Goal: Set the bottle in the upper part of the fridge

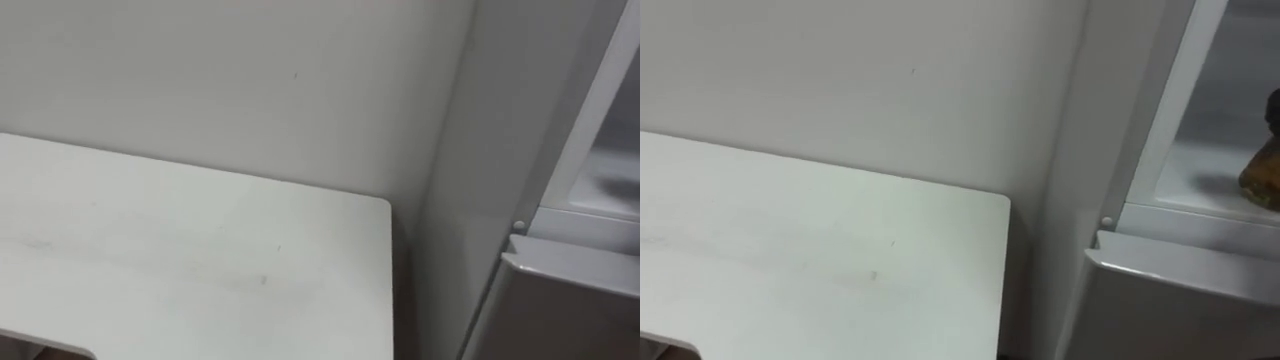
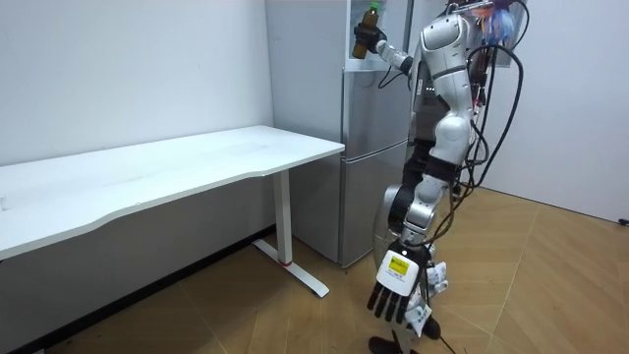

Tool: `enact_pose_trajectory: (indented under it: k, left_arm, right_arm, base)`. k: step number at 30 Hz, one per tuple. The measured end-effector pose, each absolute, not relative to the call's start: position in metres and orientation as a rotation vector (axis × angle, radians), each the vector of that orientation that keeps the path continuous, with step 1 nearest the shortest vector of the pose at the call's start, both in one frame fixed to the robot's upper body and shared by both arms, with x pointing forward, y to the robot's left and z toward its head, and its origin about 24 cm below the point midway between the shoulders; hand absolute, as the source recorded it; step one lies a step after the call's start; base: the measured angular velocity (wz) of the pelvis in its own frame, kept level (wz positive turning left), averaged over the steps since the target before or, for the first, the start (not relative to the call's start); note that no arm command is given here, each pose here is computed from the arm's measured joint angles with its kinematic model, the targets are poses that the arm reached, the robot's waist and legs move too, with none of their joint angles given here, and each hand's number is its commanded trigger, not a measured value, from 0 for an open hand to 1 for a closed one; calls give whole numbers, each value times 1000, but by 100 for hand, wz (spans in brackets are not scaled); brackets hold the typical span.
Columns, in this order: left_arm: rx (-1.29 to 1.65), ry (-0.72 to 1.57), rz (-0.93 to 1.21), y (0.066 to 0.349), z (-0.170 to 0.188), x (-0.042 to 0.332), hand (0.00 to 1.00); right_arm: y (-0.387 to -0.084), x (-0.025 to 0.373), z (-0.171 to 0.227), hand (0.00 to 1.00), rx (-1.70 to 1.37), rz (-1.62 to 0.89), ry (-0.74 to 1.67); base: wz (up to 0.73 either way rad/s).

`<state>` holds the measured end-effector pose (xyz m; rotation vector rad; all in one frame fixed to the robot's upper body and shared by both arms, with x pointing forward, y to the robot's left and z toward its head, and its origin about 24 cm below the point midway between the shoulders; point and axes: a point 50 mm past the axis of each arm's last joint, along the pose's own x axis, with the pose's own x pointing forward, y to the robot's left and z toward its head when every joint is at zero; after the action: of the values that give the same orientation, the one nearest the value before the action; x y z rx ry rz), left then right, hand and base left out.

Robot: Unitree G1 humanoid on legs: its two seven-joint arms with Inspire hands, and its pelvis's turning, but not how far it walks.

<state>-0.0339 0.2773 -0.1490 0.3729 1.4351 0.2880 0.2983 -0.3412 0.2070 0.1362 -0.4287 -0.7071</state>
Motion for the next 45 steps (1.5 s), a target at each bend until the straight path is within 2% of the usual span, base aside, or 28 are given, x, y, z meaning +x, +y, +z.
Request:
enact_pose_trajectory:
  k: [11,22,23,24,25,37,45]
  left_arm:
    - [393,1459,315,287,-145,-37,0]
    - [418,1515,294,288,-142,-53,0]
    - [420,1521,290,288,-142,-53,0]
    - [421,1530,291,289,-142,-54,0]
    - [422,1532,292,289,-142,-54,0]
    - [471,1532,250,295,-140,-51,0]
    - [495,1465,237,297,-139,-33,0]
  right_arm:
    - [-345,310,195,100,9,-620,-325]
    - [-360,314,178,100,-15,-672,-277]
    - [-360,314,179,64,-32,-674,-281]
    - [-360,313,179,54,-55,-674,-285]
    - [-360,312,178,0,-66,-675,-287]
    - [-363,309,169,0,-149,-694,-301]
    - [-363,308,170,0,-121,-686,-324]
  base:
    - [13]
    - [6]
    - [8]
    - [8]
    - [8]
    - [2]
    - [-4]
